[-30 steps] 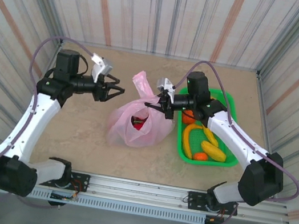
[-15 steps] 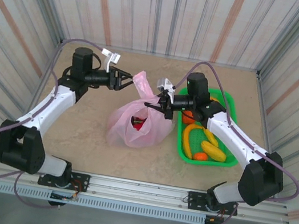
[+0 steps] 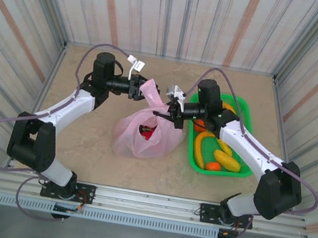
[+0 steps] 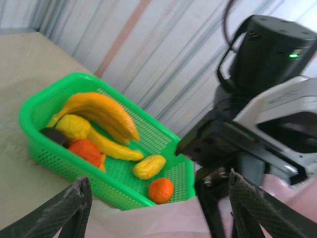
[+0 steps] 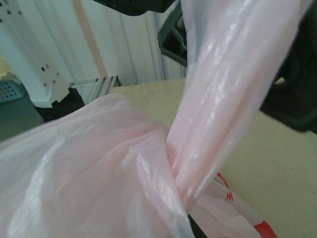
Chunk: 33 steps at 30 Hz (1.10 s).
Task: Place the fake fruits into the plastic bag and tie a complex knot
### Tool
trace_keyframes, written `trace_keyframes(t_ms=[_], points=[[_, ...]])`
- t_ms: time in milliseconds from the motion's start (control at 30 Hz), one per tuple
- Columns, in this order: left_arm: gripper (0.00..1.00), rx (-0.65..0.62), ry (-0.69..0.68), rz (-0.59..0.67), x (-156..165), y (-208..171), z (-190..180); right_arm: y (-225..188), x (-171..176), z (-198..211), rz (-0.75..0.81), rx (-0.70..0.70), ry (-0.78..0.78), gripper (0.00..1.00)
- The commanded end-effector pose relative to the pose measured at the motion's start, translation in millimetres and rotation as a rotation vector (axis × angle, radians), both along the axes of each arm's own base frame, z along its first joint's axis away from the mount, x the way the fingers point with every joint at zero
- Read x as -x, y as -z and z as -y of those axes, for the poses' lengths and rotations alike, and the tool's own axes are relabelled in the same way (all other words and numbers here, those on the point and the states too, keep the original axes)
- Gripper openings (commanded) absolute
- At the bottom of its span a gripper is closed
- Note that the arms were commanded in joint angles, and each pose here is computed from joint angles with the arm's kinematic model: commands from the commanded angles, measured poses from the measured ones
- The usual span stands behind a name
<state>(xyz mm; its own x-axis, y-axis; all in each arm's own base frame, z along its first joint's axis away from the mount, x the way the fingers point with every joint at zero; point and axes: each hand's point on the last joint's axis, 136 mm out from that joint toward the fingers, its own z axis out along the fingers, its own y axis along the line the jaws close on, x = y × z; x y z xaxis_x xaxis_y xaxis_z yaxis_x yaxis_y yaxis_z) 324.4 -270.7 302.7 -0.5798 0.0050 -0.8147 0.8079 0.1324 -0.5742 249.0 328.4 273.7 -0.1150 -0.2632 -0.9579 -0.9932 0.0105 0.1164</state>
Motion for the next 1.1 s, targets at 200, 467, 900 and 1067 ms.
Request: trace_keyframes(t_ms=[200, 467, 900, 1067], points=[[0.74, 0.015, 0.164, 0.217, 55, -41, -2, -13, -3, 8, 0.042, 0.000, 0.050, 0.00], [0.74, -0.091, 0.156, 0.273, 76, -37, -9, -26, -12, 9, 0.084, 0.002, 0.081, 0.00], [0.73, -0.276, 0.102, 0.193, 69, 2, -6, -41, -25, 10, 0.178, -0.003, 0.140, 0.00], [0.73, -0.306, 0.095, 0.169, 68, 15, -5, -46, -27, 8, 0.200, -0.019, 0.142, 0.00]])
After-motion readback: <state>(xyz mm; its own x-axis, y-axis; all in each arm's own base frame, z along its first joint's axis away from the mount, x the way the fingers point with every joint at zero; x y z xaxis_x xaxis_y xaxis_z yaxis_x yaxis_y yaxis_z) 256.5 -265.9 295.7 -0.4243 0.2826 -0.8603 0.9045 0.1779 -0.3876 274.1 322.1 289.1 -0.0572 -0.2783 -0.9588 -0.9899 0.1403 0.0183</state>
